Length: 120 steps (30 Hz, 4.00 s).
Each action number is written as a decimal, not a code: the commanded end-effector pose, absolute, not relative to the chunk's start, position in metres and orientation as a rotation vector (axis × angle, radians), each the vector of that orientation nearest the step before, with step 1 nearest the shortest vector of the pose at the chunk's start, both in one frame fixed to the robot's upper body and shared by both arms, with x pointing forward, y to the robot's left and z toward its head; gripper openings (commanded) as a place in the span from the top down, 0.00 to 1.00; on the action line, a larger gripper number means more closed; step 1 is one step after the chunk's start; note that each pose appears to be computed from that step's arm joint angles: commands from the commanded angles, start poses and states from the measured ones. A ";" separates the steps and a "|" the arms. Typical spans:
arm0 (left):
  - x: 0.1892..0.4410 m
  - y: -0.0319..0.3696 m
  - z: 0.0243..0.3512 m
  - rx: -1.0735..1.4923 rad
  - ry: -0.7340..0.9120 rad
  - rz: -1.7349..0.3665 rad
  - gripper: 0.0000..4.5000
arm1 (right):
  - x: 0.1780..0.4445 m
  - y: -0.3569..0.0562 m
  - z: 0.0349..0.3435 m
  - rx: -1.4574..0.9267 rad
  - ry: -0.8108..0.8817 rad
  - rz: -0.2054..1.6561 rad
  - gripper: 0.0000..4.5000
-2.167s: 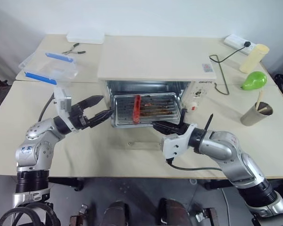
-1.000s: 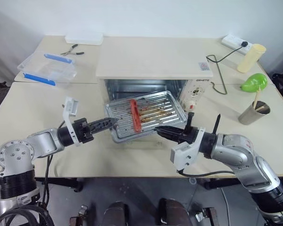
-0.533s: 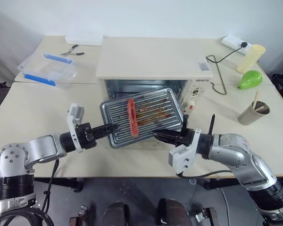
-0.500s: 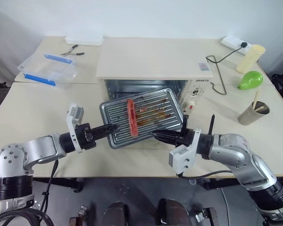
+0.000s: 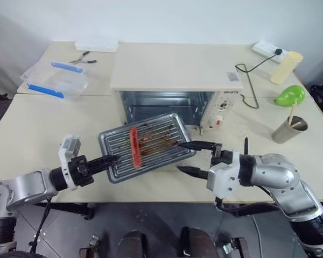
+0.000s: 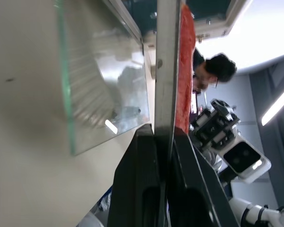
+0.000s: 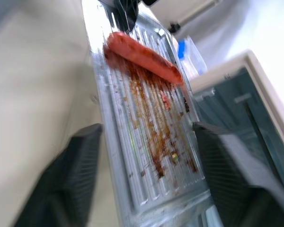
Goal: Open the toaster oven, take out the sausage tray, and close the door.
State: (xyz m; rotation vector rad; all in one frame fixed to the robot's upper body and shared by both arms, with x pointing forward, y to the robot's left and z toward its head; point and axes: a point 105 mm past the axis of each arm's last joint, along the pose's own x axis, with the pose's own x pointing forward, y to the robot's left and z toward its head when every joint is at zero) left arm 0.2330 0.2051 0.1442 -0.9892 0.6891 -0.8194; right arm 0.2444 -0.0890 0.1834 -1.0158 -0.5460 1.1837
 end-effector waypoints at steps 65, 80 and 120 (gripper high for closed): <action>0.150 0.230 0.123 -1.257 0.314 -0.517 1.00 | 0.282 -0.174 0.218 -0.311 -0.301 1.074 0.66; 0.188 0.184 0.126 -1.072 0.640 -0.821 1.00 | 0.242 -0.184 0.179 -0.435 -0.147 1.142 0.01; 0.277 0.190 0.139 -0.325 0.675 -0.765 0.01 | 0.221 -0.184 0.170 -0.419 -0.098 1.050 0.00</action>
